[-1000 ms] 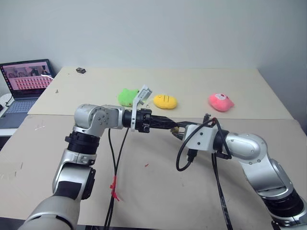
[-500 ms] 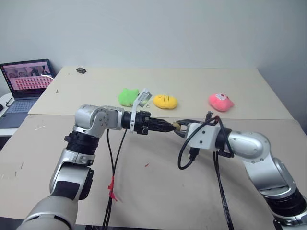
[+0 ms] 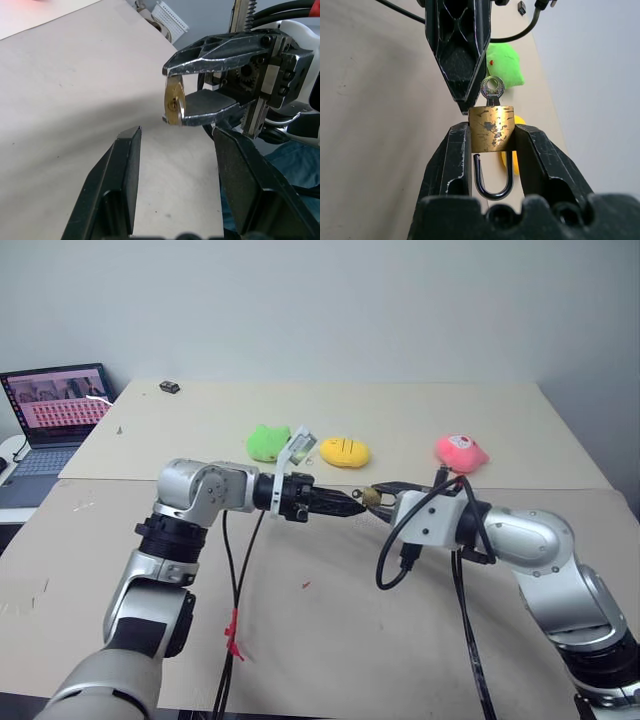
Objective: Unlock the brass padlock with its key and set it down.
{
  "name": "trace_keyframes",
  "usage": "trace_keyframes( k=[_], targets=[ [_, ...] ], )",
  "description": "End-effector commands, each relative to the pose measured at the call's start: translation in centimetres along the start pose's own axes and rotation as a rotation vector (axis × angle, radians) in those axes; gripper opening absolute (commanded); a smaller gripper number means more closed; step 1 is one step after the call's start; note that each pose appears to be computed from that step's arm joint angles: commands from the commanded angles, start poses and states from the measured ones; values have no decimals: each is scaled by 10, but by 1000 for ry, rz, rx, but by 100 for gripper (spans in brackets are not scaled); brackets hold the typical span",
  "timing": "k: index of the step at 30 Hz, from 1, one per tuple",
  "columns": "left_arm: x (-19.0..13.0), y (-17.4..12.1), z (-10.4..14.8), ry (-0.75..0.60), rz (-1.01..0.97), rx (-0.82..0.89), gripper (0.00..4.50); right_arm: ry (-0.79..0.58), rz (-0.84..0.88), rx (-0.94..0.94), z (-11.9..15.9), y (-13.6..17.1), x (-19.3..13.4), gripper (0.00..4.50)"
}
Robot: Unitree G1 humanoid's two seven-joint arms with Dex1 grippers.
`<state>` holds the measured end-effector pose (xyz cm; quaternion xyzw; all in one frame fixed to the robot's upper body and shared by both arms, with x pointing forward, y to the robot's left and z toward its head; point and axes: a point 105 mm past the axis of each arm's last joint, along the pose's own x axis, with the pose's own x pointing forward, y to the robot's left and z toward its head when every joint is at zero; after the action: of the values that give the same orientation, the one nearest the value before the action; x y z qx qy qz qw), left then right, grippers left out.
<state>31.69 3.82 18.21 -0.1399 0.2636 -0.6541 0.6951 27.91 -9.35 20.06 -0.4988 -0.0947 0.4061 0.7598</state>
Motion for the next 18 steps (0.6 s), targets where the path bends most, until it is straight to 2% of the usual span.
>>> trace_keyframes(
  k=[1, 18],
  targets=[
    [-1, -4, 10, -20, -7, 46, 238, -46, -44, -43, 17, -8, -3, 93],
    [1, -5, 12, -24, -12, 46, 238, -77, -34, -15, 27, 0, 4, 93]
  ],
)
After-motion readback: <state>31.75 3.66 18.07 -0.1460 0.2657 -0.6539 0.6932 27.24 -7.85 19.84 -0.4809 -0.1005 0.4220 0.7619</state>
